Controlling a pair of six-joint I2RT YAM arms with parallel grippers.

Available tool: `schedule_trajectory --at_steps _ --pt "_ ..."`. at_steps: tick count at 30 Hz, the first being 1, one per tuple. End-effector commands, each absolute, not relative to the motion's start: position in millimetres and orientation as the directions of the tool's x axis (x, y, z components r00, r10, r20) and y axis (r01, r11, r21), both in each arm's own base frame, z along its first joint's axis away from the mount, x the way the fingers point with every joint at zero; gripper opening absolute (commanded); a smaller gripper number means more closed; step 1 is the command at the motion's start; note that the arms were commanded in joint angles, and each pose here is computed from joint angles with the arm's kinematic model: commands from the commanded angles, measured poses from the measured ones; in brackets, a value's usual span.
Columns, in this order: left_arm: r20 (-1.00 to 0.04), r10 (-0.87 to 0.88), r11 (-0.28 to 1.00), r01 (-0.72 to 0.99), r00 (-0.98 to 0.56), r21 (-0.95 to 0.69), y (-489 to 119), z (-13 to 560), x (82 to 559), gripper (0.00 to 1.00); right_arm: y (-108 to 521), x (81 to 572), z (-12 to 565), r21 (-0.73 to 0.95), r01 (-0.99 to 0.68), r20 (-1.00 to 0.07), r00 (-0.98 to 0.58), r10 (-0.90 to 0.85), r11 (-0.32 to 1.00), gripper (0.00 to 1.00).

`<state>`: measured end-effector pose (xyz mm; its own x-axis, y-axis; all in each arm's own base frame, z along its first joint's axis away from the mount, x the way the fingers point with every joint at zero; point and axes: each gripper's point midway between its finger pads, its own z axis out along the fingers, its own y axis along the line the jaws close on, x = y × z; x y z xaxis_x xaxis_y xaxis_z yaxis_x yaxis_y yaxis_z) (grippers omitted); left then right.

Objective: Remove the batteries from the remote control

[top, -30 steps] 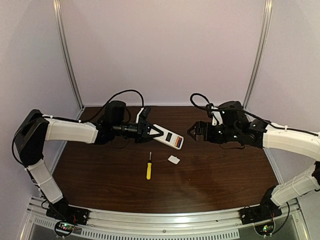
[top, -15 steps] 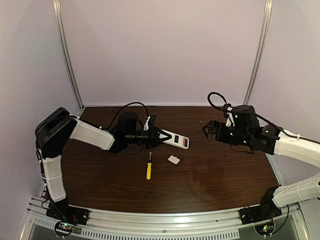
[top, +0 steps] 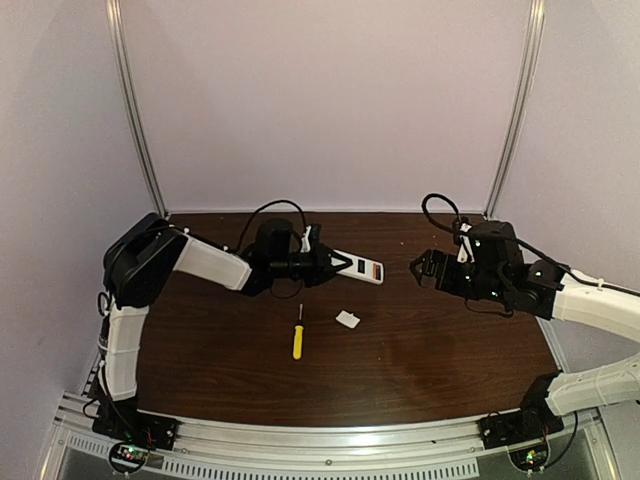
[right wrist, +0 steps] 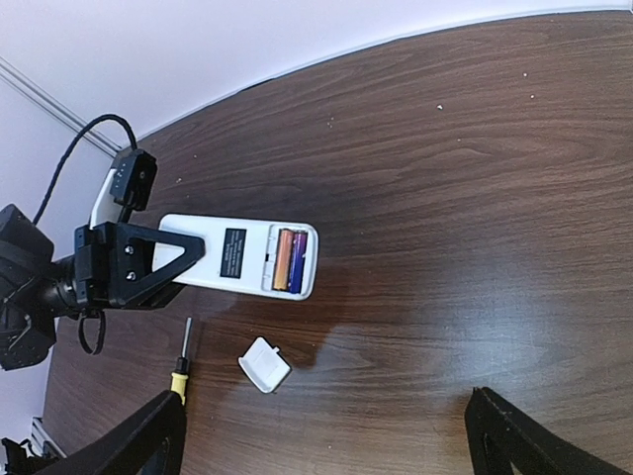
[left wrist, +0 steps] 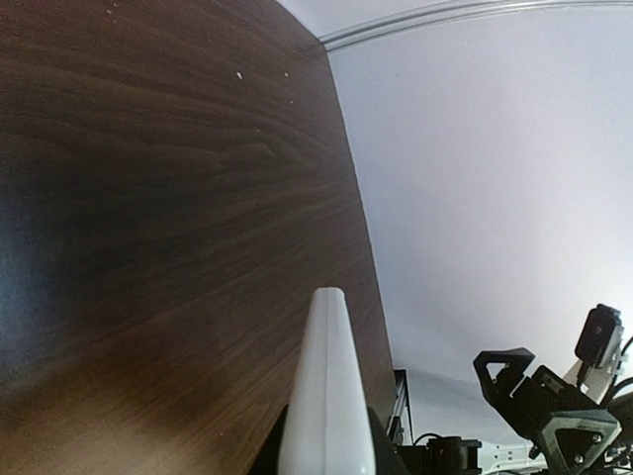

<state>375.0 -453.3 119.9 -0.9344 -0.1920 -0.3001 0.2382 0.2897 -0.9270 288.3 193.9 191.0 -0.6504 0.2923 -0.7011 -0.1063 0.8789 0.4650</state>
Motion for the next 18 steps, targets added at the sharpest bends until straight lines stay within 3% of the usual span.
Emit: schedule_trajectory --at_steps 1,9,18 --pt "-0.336 -0.231 0.317 0.256 -0.913 -0.913 -442.1 112.1 407.6 0.00 191.1 289.9 189.8 0.471 -0.099 -0.703 -0.642 0.305 0.876 1.00" --pt "-0.340 -0.216 0.385 0.240 -0.915 -0.891 -430.7 83.6 430.7 0.03 192.3 290.7 189.1 0.467 -0.106 -0.706 -0.642 0.298 0.878 1.00" --pt "-0.340 -0.211 0.426 0.227 -0.916 -0.876 -415.6 67.7 437.9 0.19 193.5 292.2 188.3 0.460 -0.110 -0.707 -0.646 0.289 0.881 1.00"
